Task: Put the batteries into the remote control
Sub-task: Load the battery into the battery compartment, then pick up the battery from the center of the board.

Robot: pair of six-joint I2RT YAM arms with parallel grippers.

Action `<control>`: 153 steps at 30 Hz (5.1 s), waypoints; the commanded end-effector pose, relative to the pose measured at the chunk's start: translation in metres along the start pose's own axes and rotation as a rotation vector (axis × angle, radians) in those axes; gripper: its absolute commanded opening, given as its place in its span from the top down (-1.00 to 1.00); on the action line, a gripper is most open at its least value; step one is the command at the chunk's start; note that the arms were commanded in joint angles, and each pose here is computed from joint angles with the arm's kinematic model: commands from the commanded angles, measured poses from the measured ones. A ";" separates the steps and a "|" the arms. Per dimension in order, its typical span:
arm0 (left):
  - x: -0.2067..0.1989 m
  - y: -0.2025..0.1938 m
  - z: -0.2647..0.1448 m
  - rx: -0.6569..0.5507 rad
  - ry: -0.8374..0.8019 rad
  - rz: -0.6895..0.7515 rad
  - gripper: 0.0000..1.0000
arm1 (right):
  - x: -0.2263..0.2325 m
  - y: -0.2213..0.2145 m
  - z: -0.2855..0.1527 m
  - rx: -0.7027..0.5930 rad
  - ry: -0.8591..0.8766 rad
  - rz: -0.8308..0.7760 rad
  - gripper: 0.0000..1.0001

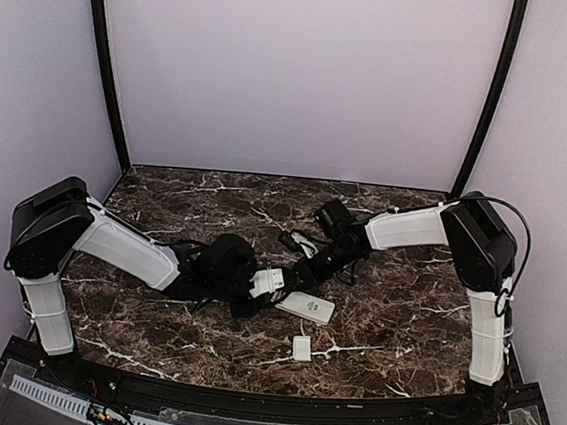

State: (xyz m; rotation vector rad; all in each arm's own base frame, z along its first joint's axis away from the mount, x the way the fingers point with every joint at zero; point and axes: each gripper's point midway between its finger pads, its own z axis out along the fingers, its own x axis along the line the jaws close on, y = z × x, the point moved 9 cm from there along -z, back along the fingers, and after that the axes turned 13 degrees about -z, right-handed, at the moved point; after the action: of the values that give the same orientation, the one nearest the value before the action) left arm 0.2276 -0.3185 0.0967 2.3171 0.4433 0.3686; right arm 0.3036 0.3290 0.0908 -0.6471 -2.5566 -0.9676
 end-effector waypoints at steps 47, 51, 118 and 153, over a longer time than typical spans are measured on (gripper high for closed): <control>0.023 0.000 0.006 0.043 0.141 -0.079 0.90 | 0.005 0.003 0.001 0.007 -0.028 -0.001 0.74; 0.025 -0.002 0.005 0.044 0.155 -0.084 0.89 | 0.005 0.002 0.001 0.010 -0.027 0.000 0.74; 0.029 0.012 0.023 0.167 -0.043 -0.524 0.52 | 0.013 0.003 -0.053 -0.074 -0.110 0.051 0.63; 0.154 0.003 -0.117 0.082 0.818 -1.258 -0.22 | 0.016 0.013 -0.098 -0.115 -0.343 0.126 0.63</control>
State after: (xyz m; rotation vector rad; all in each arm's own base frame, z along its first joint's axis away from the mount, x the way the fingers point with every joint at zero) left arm 0.3290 -0.2602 0.2039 1.7685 1.5815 0.4313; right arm 0.3098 0.2857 0.1701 -0.9385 -2.6782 -1.0844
